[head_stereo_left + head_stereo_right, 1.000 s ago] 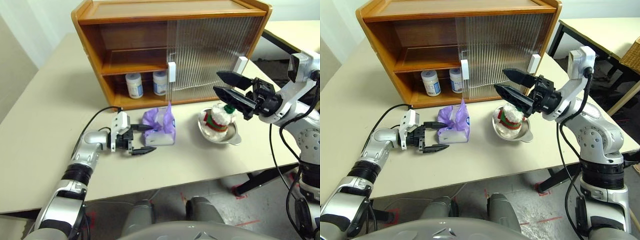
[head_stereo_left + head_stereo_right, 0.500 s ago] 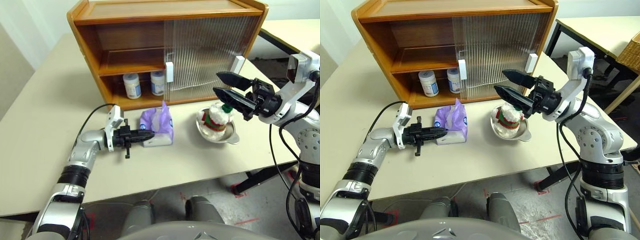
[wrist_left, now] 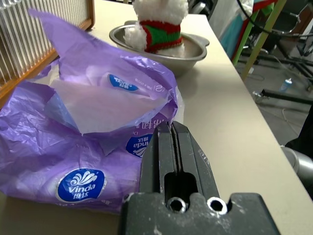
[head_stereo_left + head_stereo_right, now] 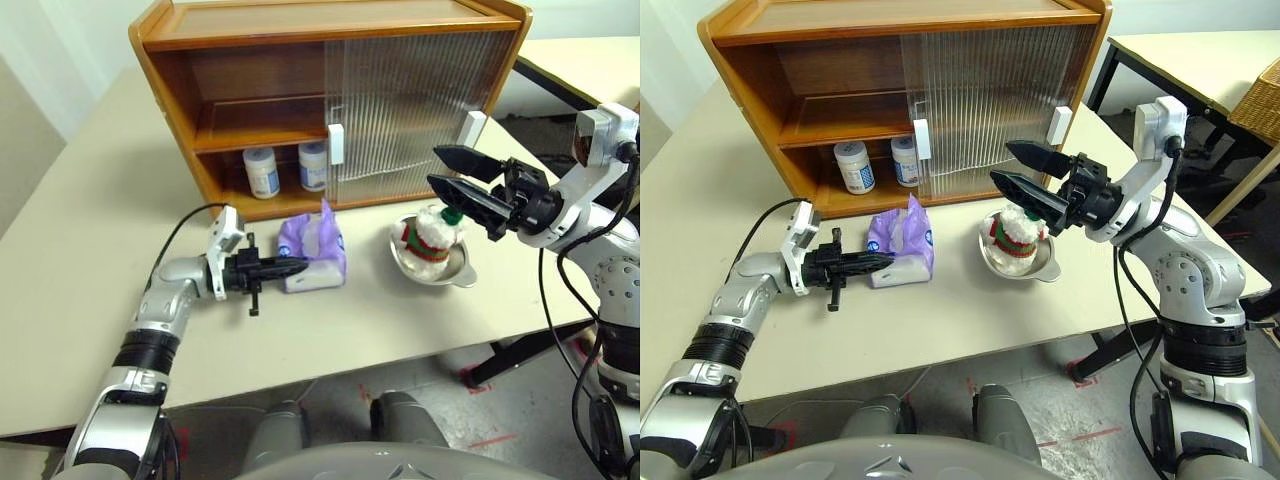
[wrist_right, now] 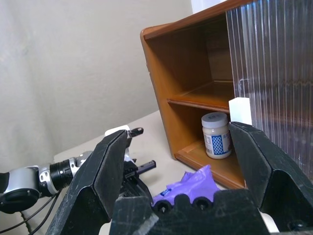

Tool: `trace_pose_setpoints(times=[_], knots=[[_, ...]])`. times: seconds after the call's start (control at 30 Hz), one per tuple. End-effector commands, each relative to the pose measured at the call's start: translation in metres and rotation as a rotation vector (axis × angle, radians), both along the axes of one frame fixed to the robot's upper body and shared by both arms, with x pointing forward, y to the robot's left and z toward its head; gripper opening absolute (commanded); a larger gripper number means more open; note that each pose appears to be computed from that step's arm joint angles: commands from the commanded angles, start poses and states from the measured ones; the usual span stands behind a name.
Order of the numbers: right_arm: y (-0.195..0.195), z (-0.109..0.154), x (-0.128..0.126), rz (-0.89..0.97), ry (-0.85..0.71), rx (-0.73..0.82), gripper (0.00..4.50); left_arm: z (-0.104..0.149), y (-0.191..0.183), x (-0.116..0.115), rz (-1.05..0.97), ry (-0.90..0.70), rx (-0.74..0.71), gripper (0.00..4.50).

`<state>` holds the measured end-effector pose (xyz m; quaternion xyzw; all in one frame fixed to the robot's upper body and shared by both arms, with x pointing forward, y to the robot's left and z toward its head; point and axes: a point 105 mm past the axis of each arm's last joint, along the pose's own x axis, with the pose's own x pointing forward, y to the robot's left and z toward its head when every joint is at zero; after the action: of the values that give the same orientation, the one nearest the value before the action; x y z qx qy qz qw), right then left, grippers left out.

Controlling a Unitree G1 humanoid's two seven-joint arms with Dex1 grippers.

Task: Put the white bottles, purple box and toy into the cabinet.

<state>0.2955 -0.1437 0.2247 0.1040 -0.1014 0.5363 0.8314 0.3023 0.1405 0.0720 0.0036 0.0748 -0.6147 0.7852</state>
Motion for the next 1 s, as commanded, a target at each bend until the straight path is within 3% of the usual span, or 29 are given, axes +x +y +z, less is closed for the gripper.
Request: trace_pose_setpoints(times=[0.03, 0.17, 0.27, 0.57, 0.9, 1.0], knots=[[0.001, 0.004, 0.001, 0.003, -0.028, -0.005, 4.50, 0.004, -0.001, -0.001, -0.006, -0.013, 0.001, 0.05], [0.001, 0.004, 0.001, 0.006, -0.029, -0.005, 4.50, -0.006, -0.001, -0.002, 0.008, -0.033, 0.049, 0.05], [0.001, 0.005, 0.001, 0.006, -0.030, -0.006, 4.50, -0.013, -0.001, -0.002, 0.023, -0.039, 0.072, 0.98], [-0.001, 0.006, 0.000, 0.001, -0.032, -0.014, 4.50, -0.023, -0.001, -0.002, 0.023, -0.033, 0.085, 4.48], [-0.002, 0.006, 0.000, -0.003, -0.036, -0.018, 4.50, -0.025, 0.000, -0.002, 0.014, -0.019, 0.082, 4.48], [-0.001, 0.006, 0.000, -0.003, -0.038, -0.017, 4.50, -0.025, 0.000, -0.002, 0.013, -0.013, 0.079, 3.90]])
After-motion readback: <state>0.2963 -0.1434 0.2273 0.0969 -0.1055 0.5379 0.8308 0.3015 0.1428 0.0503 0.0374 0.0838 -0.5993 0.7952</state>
